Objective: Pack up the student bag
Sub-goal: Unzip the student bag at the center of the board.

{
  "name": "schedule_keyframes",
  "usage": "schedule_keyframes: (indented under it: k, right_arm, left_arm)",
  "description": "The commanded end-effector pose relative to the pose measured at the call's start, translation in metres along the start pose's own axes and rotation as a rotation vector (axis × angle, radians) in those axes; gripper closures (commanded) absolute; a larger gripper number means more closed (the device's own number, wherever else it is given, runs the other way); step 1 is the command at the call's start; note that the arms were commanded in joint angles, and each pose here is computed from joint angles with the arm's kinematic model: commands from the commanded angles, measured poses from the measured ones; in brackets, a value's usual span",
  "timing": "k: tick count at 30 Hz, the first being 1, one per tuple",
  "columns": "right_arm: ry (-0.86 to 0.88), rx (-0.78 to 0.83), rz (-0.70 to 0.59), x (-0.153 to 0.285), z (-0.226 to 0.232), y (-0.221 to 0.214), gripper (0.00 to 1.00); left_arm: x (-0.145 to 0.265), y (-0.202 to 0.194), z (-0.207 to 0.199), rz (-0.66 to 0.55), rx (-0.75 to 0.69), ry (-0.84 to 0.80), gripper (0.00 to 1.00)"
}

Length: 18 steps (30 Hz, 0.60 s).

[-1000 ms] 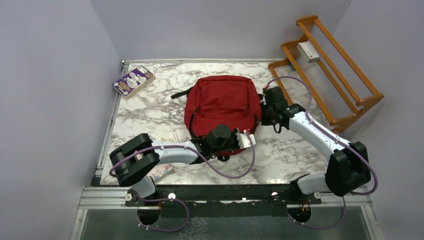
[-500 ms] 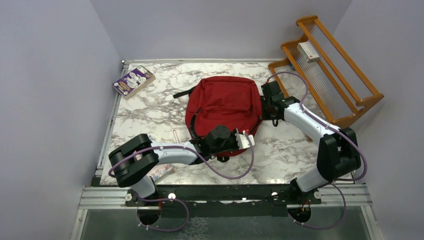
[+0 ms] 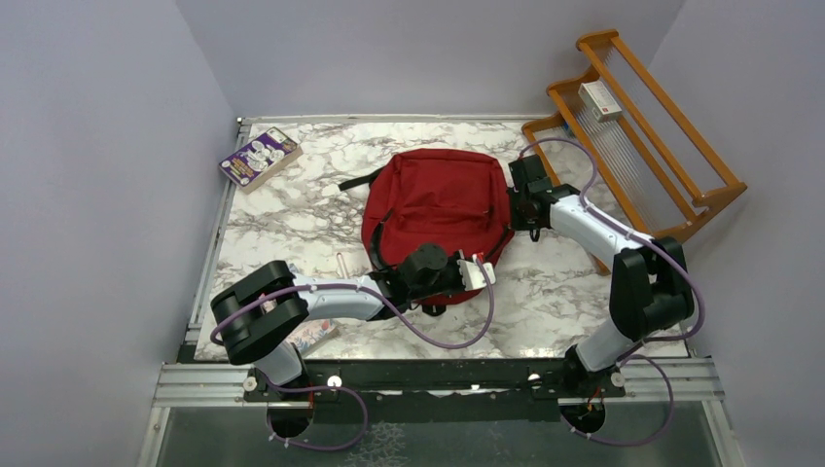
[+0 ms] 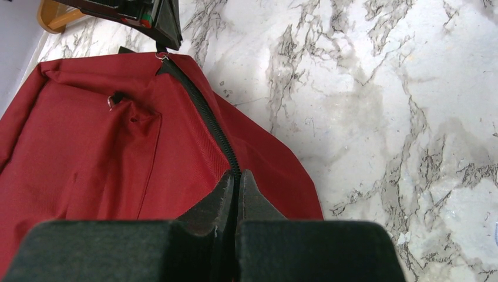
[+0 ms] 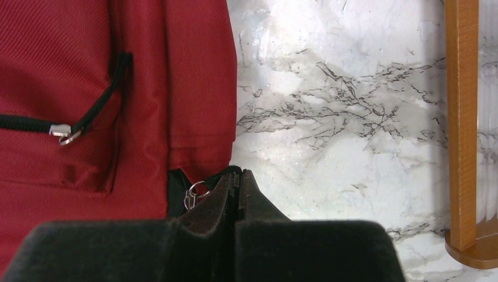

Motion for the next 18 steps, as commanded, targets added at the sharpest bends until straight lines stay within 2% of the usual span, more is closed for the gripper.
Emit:
schedule_keyframes:
  k: [1,18]
  right_arm:
    - [-0.113,-0.056,-0.103,-0.011,-0.026,0.035,0.99]
    - [-0.122,-0.092,-0.132,-0.025,-0.031,0.047,0.99]
  left_arm:
    - [0.008,0.006,-0.016,-0.027,0.0,-0.07,1.0]
    - [0.012,0.003,-0.014,-0.017,0.006,-0.053,1.0]
Point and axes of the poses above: each gripper's point midway between its finger pads, its own x axis back along the fingers, its own z axis along the line the jaws close on, y = z × x, the point moved 1 cm from there along x, back along the fingers
